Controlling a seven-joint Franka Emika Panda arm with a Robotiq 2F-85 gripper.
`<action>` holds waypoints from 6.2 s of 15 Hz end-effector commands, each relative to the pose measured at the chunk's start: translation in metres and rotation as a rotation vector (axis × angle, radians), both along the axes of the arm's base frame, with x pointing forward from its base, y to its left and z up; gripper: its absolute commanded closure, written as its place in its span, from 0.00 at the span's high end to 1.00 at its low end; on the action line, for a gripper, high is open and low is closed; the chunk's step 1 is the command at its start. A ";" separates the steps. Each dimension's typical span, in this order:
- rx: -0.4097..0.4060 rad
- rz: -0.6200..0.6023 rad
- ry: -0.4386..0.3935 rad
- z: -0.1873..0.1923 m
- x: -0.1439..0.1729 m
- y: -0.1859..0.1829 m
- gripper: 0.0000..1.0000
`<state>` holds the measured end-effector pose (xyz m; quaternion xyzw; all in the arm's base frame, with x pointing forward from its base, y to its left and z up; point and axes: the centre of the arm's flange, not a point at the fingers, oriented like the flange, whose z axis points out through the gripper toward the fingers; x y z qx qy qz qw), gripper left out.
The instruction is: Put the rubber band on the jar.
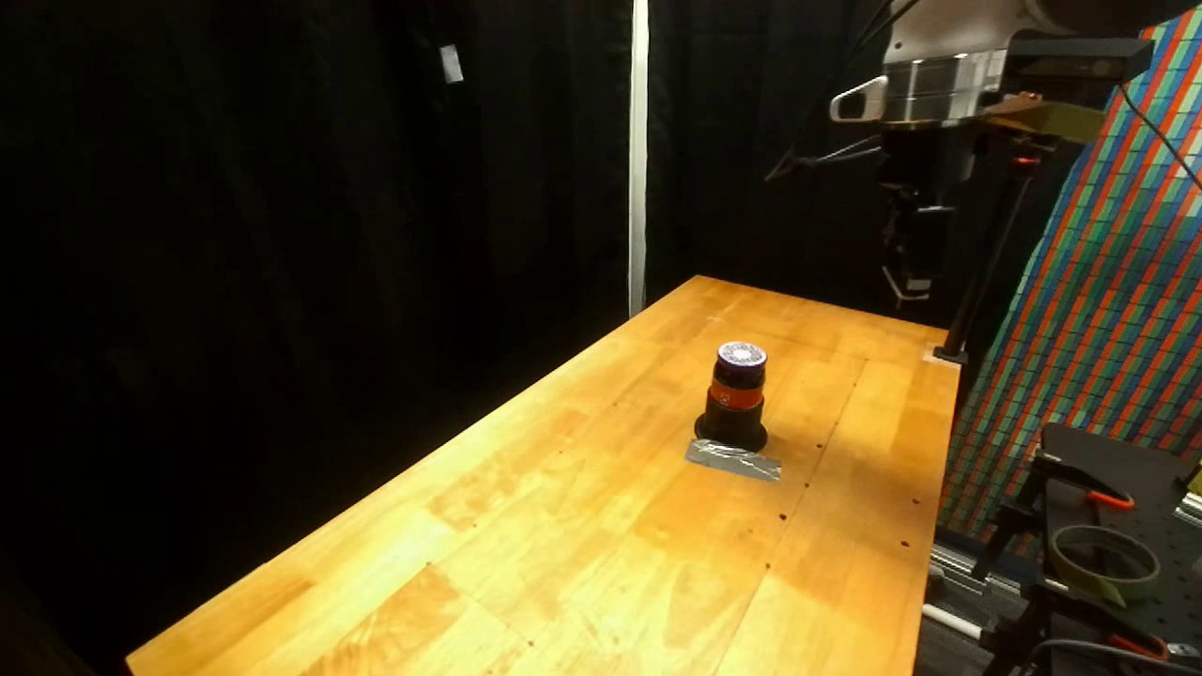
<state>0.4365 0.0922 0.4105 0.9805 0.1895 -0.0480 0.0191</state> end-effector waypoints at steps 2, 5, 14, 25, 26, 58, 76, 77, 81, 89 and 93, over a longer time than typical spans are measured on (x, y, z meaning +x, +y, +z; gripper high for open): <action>0.004 -0.079 -0.069 -0.015 0.098 0.005 1.00; -0.037 -0.142 -0.082 -0.038 0.136 -0.016 1.00; 0.041 -0.231 -0.065 -0.104 0.194 -0.014 1.00; -0.055 -0.213 0.028 -0.172 0.194 0.010 1.00; -0.056 -0.208 0.041 -0.176 0.192 0.013 1.00; 0.062 -0.327 -0.252 -0.167 0.053 -0.045 0.20; 0.387 -0.158 -0.934 -0.159 -0.067 -0.014 0.01; 0.398 -0.148 -0.951 -0.161 -0.070 -0.011 0.01; 0.338 -0.086 -0.912 -0.143 -0.072 -0.006 0.26; 0.181 0.086 -0.609 -0.078 -0.051 0.036 0.73; 0.106 0.147 -0.436 -0.047 -0.048 0.061 0.99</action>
